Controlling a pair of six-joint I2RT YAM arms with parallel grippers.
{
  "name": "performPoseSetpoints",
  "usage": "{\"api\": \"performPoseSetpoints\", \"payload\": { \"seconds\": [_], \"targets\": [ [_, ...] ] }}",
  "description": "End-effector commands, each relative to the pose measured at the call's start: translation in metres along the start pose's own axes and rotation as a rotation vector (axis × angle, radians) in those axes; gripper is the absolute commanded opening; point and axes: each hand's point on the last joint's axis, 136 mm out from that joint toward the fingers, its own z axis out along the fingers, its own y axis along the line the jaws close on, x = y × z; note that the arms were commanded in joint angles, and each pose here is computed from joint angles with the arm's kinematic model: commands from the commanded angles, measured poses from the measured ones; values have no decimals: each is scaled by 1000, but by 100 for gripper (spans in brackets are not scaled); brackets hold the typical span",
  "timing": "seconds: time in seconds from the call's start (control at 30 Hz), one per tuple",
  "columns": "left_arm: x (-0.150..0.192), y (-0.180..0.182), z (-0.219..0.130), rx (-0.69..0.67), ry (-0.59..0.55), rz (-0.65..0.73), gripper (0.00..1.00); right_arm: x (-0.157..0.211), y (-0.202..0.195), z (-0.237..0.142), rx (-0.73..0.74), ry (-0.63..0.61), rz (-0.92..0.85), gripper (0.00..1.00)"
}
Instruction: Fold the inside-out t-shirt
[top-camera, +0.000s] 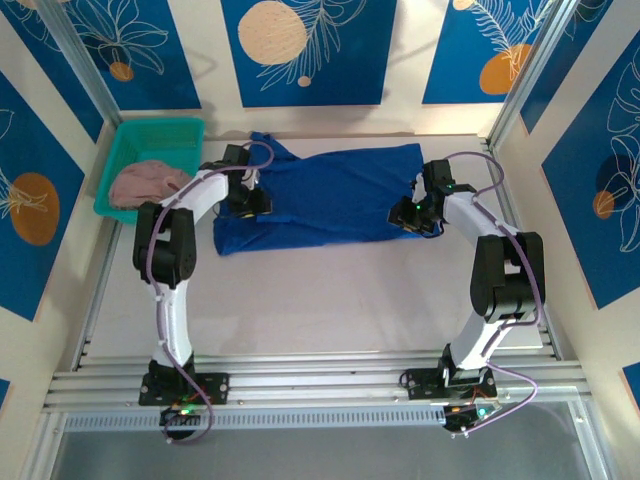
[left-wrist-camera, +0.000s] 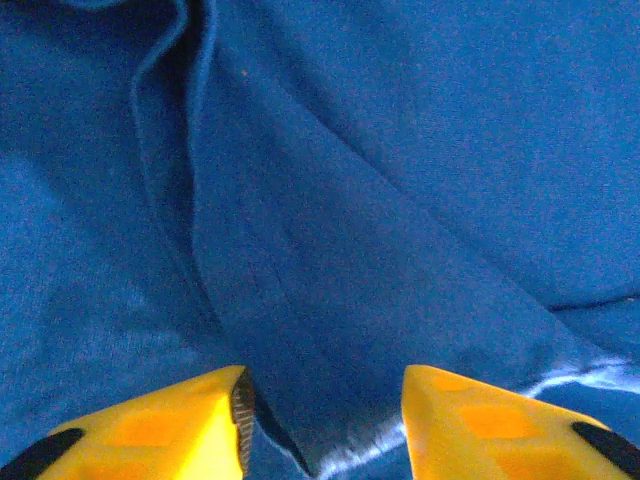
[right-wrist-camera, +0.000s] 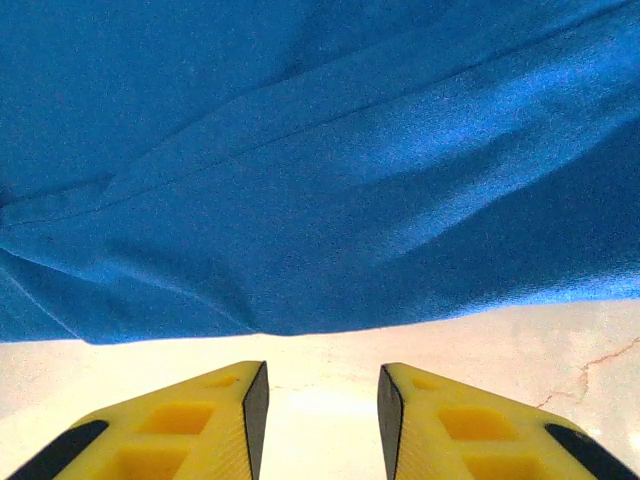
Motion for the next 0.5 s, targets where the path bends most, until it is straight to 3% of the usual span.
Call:
{"api": "performPoseSetpoints", "payload": {
  "seconds": [0.0, 0.33, 0.47],
  "targets": [
    [-3, -4, 5, 13, 11, 18, 35, 7, 6, -1, -24, 12, 0, 36],
    [-17, -14, -1, 47, -27, 38, 1, 7, 5, 1, -24, 15, 2, 36],
    [-29, -24, -9, 75, -52, 51, 0, 7, 5, 1, -20, 15, 1, 36]
  ]
}}
